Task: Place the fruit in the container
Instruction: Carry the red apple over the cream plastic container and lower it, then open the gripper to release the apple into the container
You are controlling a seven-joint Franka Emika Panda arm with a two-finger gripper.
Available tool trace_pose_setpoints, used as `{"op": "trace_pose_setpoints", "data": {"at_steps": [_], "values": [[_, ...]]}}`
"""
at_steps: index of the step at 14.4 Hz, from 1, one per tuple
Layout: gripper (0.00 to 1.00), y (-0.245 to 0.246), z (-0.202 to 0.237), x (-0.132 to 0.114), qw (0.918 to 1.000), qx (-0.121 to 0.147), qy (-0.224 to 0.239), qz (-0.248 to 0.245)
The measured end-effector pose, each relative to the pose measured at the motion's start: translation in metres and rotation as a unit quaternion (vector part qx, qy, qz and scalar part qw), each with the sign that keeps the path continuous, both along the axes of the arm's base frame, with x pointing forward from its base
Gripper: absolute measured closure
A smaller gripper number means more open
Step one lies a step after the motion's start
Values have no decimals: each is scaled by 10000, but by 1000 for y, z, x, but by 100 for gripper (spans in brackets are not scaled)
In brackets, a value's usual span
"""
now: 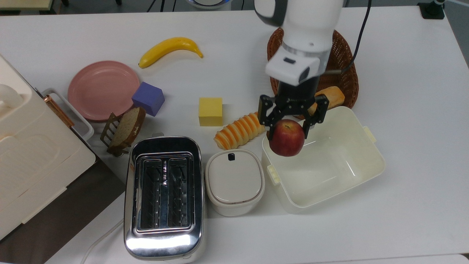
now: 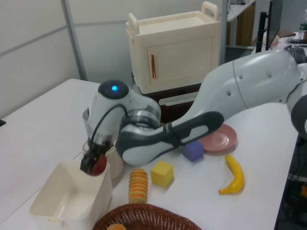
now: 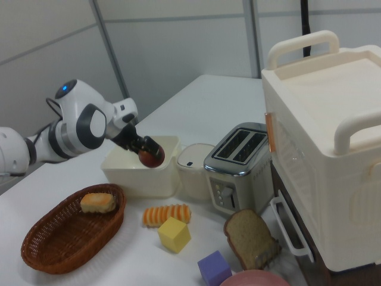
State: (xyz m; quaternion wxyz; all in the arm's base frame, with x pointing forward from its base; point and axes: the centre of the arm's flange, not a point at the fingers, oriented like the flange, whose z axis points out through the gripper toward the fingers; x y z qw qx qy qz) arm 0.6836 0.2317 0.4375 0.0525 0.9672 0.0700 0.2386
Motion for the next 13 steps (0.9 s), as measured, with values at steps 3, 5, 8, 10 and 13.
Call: {"op": "trace_pose_setpoints", "data": {"at_steps": [3,5,8,10,13], "values": [[18,15,-26,0,9997,-101,103,177],[18,16,-25,0,9997,-95,93,182],[18,16,-24,0,9998,-99,82,183],[17,15,-24,1,9996,-178,53,221],[8,15,-24,1,9995,-203,41,230]]}}
